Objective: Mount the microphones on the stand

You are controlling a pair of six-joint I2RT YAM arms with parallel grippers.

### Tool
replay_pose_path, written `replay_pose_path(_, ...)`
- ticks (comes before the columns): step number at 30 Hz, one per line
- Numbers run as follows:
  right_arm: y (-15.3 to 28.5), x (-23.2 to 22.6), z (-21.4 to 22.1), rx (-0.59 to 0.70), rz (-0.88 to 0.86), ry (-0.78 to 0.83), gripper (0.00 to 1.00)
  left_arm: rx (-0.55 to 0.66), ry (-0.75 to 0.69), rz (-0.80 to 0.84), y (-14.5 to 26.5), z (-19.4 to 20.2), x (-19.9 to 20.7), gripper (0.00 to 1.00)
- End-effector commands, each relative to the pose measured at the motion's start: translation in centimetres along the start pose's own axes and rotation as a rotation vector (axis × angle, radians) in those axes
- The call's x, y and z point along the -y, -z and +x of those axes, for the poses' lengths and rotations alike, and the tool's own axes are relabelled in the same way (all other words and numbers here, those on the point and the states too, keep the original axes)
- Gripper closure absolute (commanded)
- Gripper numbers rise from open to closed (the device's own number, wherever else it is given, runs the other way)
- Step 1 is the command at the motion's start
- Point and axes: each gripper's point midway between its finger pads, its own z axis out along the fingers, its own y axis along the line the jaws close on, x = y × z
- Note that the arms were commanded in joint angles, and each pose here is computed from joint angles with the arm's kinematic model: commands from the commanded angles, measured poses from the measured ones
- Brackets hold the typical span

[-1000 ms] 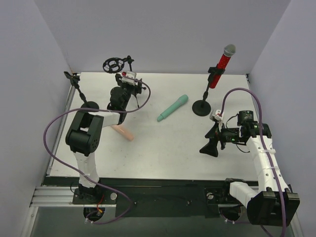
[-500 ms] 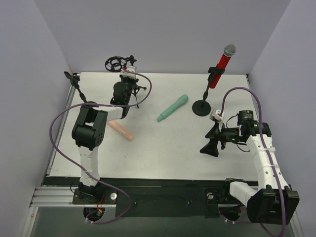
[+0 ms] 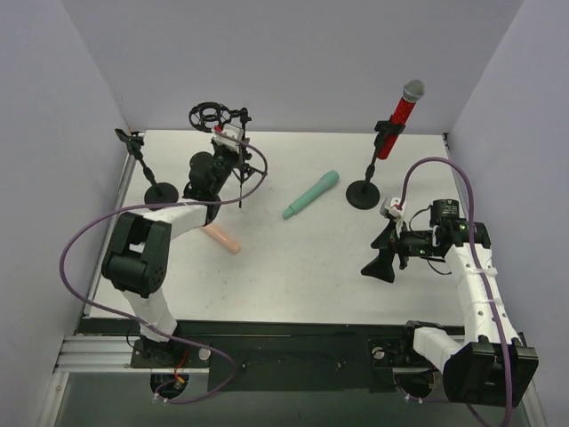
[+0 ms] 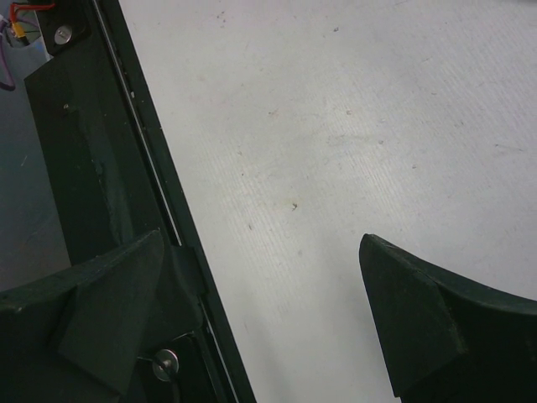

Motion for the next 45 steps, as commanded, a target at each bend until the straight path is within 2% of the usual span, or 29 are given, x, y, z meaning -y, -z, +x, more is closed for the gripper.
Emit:
replay_pose_path(1,0.7,-0.7,-1.4,0.056,0.0,0.039,0.04,0.195,0.042,0.27,4.3,-11.1,4.8,1.0)
replay_pose_path(2,0.9,-0.6,-1.6,0.065,0.008,0.039,0.04,0.22,0.082,0.331,5.8,-13.0,6.0,1.0)
replay_pose_path(3,1.1,-0.6,-1.8,0.074,0.015,0.036,0.04,0.199,0.1,0.377,6.9,-12.3,7.4,1.0)
replay_pose_path(4,1.3,-0.4,-1.9,0.086,0.024,0.026,0.04,0.225,0.109,0.429,8.4,-13.9,9.1,1.0)
replay_pose_path(5,1.6,-0.1,-2.1,0.097,0.041,0.017,0.04,0.191,0.12,0.455,9.3,-12.9,10.0,1.0)
replay_pose_path(6,1.8,-0.1,-2.3,0.111,0.044,0.007,0.04,0.212,0.118,0.522,10.7,-14.3,12.2,1.0)
replay_pose_path(7,2.1,0.2,-2.5,0.125,0.059,-0.003,0.04,0.175,0.126,0.557,11.5,-13.5,13.4,1.0)
replay_pose_path(10,2.8,0.9,-2.8,0.152,0.097,-0.033,0.04,0.176,0.134,0.679,14.1,-14.5,18.2,1.0)
replay_pose_path(18,4.2,2.7,-2.6,0.213,0.182,-0.096,0.04,0.206,0.229,0.766,14.5,-13.7,25.8,1.0)
replay_pose_path(25,4.4,3.5,-2.2,0.218,0.211,-0.109,0.04,0.172,0.234,0.786,14.5,-9.9,29.5,1.0)
replay_pose_path(34,4.3,3.8,-2.0,0.219,0.211,-0.125,0.04,0.102,0.228,0.801,16.4,-6.3,30.6,1.0)
replay_pose_path(36,4.3,3.8,-2.0,0.219,0.208,-0.129,0.04,0.084,0.228,0.797,16.7,-5.8,30.4,0.88)
replay_pose_path(38,4.3,3.9,-2.0,0.219,0.21,-0.128,0.04,0.073,0.229,0.792,17.1,-5.5,30.2,0.68)
replay_pose_path(40,4.3,3.9,-2.0,0.22,0.209,-0.129,0.04,0.067,0.229,0.788,17.4,-5.3,30.1,0.58)
replay_pose_path(45,4.3,3.9,-2.0,0.219,0.21,-0.126,0.04,0.045,0.239,0.78,18.1,-5.4,29.8,0.43)
